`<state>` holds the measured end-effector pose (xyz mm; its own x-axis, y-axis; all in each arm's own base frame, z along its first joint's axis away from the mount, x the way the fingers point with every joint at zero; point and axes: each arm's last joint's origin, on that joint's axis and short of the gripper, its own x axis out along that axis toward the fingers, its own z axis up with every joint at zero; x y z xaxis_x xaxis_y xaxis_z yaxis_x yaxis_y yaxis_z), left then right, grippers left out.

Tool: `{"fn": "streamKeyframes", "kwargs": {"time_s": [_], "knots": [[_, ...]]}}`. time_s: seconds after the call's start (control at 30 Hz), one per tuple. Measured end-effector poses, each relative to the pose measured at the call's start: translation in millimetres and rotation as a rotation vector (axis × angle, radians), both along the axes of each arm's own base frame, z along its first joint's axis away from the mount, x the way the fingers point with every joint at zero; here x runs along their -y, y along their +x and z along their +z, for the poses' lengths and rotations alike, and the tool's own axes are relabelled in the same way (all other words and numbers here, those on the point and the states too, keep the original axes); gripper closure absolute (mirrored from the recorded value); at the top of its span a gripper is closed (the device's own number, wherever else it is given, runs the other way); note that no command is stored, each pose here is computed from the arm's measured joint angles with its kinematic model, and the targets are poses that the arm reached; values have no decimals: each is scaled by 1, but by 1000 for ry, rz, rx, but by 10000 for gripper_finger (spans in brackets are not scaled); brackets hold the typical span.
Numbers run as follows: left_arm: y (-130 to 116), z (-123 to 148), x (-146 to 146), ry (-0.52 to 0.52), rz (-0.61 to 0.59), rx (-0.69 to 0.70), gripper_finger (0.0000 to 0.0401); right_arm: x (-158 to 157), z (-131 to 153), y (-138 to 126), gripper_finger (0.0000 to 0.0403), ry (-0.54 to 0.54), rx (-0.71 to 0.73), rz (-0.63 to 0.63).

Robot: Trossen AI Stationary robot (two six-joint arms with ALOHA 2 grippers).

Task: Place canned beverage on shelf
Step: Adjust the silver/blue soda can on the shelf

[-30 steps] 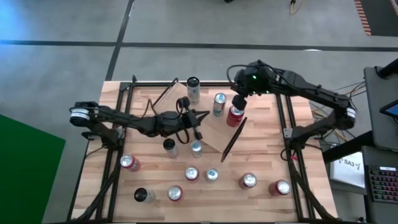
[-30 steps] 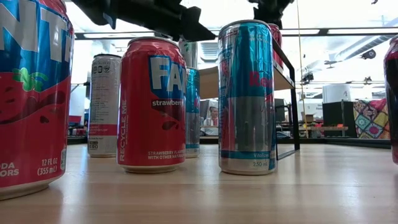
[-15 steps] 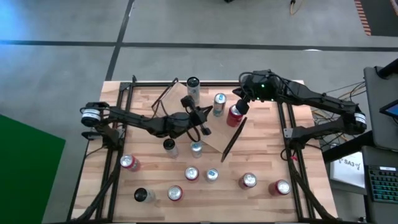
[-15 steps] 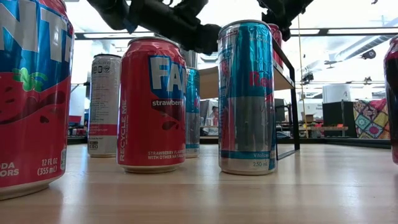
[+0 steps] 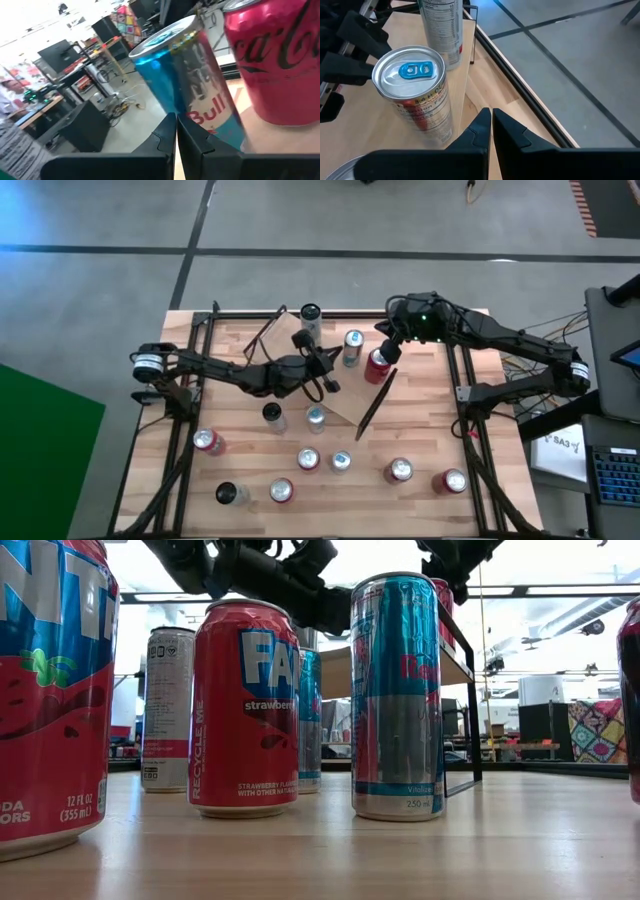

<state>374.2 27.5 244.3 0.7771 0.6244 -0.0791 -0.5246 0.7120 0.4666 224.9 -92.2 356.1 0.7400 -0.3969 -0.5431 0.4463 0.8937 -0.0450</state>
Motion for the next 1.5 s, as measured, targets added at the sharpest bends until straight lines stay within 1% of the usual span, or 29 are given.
{"fn": "streamKeyframes", "kwargs": {"time_s": [0.27, 0.47, 0.57, 0.73, 0.9, 1.07, 1.5], "knots": [[0, 0, -1, 0, -9, 2, 401, 0, 1, 0, 394, -1, 2, 0], [2, 0, 1, -8, -88, 4, 401, 0, 1, 0, 394, -2, 3, 1], [1, 0, 1, -7, -82, 4, 401, 0, 1, 0, 394, -2, 4, 1], [0, 0, -1, -2, -26, 4, 401, 0, 1, 0, 394, -3, 4, 1], [0, 1, -8, -5, -5, 14, 401, 0, 1, 1, 394, -2, 3, 1], [0, 1, -15, -39, -33, 41, 401, 0, 1, 1, 394, -2, 3, 1], [1, 3, -14, -49, -84, 72, 401, 1, 0, 1, 394, -6, 11, 0]]}}
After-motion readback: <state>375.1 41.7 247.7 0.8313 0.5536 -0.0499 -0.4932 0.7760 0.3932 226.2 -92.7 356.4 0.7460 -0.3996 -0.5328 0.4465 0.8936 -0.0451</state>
